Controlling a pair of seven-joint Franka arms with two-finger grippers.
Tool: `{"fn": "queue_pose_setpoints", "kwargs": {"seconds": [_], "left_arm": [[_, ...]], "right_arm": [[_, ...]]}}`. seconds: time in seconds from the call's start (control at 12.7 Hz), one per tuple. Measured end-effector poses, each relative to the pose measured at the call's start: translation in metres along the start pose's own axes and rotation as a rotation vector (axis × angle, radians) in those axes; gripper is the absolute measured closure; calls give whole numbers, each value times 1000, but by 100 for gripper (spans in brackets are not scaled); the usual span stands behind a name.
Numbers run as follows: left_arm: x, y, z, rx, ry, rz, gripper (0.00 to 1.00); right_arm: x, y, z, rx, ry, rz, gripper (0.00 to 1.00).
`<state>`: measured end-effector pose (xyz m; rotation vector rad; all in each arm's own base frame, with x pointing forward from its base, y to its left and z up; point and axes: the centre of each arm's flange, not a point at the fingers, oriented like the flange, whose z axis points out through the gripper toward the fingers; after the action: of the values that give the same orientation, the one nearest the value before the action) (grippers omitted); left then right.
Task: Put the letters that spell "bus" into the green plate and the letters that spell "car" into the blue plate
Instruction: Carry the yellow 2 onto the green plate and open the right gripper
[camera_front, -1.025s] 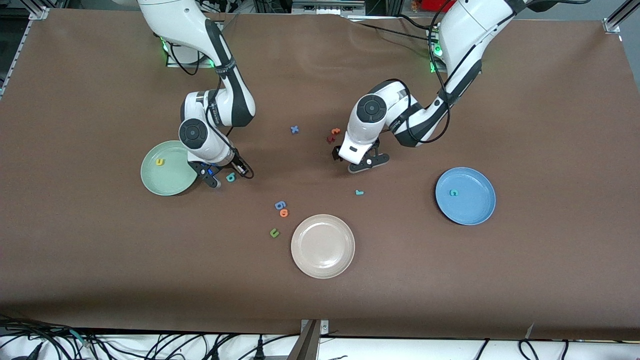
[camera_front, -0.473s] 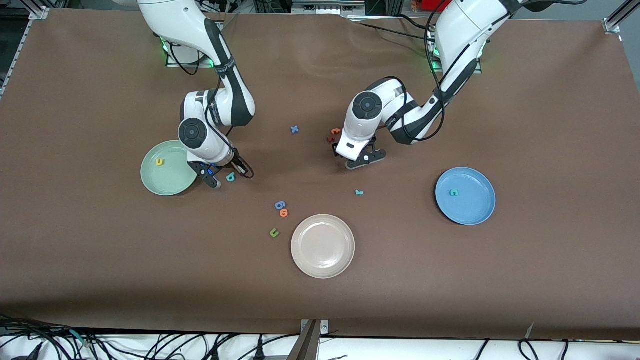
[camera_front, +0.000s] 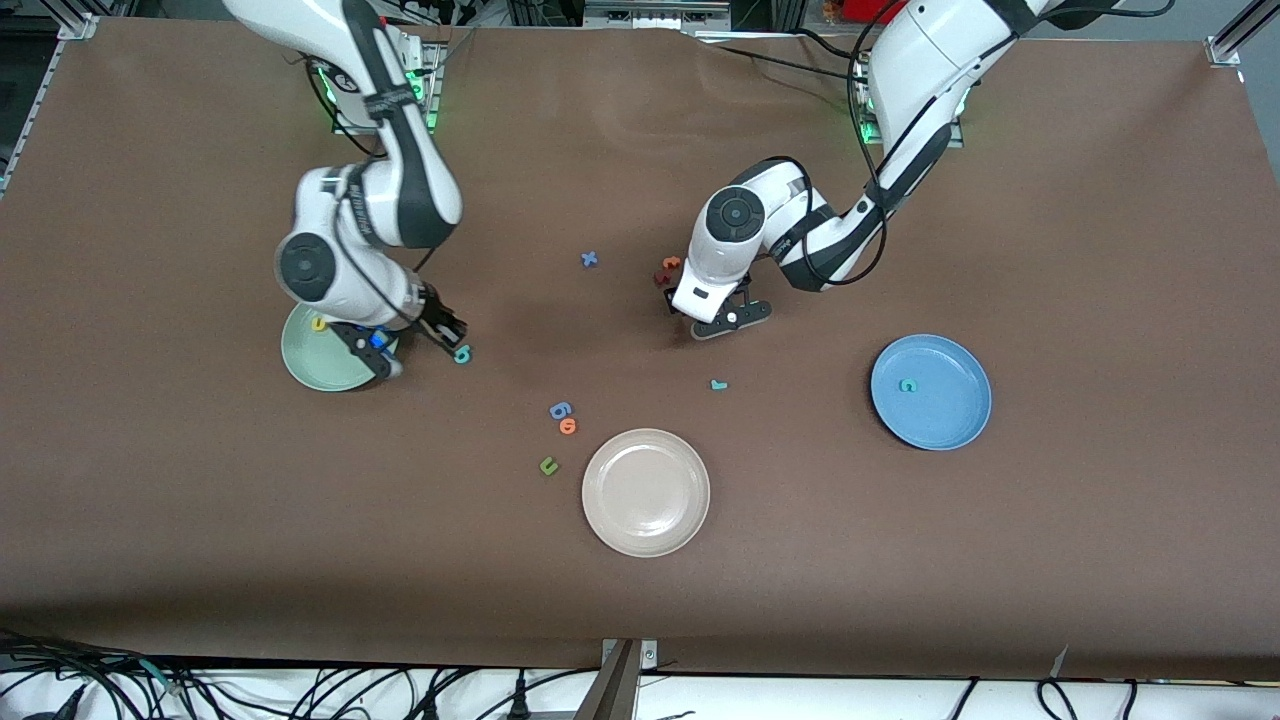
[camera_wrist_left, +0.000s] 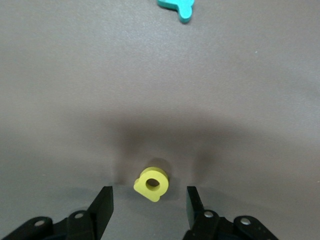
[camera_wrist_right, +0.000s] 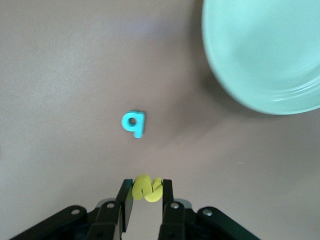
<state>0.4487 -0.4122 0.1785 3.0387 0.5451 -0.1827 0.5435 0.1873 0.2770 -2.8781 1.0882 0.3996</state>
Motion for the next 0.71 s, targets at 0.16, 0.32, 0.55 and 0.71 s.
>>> {"fn": "queue_pose_setpoints", "kwargs": {"seconds": [0.16,0.32,0.55,0.71], "left_arm": [[0,0,3,-2,-3,-1,36],[0,0,3,-2,-3,-2,39],[0,0,3,-2,-4,-2,44],[0,0,4,-1,-4,-2,47]], "right_arm": [[29,29,-24,-23,-7,-74,73],[57,59,-29,-35,-13,-147,73],[75,93,0,-66,-20,-216,73],[83,112,32,-89,32,-255,73]]}}
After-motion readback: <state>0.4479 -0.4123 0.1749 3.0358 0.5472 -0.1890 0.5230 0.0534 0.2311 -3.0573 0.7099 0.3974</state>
